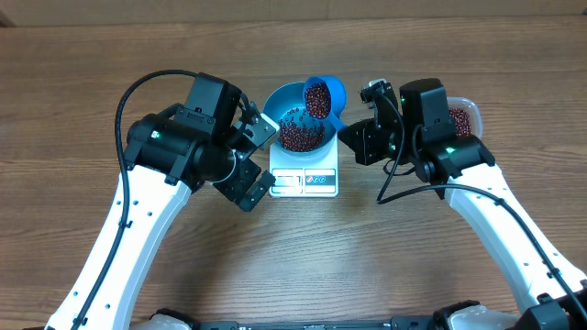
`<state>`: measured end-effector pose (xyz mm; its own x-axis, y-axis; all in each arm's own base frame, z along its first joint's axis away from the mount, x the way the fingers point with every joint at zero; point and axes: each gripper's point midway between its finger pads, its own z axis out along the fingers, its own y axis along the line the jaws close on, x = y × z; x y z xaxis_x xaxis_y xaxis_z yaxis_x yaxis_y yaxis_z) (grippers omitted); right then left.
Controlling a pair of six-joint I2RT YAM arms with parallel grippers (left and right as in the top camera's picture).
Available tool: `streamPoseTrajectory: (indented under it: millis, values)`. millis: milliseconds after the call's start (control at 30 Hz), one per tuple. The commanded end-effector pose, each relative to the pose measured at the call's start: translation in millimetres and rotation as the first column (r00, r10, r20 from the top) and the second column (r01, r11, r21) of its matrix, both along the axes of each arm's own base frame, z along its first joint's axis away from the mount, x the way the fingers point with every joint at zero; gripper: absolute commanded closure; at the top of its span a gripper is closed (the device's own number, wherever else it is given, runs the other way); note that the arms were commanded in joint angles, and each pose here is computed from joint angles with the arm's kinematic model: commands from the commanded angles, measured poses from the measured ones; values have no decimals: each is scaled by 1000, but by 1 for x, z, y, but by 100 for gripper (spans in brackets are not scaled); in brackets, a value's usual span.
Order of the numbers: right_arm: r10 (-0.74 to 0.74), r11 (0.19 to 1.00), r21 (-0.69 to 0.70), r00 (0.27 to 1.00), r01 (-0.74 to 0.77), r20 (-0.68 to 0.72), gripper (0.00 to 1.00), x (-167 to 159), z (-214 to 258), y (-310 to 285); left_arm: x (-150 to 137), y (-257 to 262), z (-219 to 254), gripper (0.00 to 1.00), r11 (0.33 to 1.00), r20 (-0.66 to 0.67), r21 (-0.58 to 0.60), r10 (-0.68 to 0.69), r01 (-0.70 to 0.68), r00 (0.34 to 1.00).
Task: Scoop item into bowl and weigh 150g on scale
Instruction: 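Tilt the scoop with the right gripper, pouring beans into the bowl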
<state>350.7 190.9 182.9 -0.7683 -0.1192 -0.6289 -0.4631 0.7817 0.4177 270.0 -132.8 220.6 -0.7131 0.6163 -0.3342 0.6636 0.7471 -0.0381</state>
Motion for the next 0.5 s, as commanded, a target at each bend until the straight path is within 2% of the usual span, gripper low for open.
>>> streamPoseTrajectory:
  millis: [0, 467]
  values:
    - [-3, 1000, -13, 996, 5, 85, 96, 6, 23, 3, -2, -1, 3, 0, 1000, 10, -15, -22, 22, 1000]
    - [14, 992, -130, 992, 3, 128, 96, 4, 14, 6, -2, -1, 3, 0, 1000, 10, -15, -22, 22, 1000]
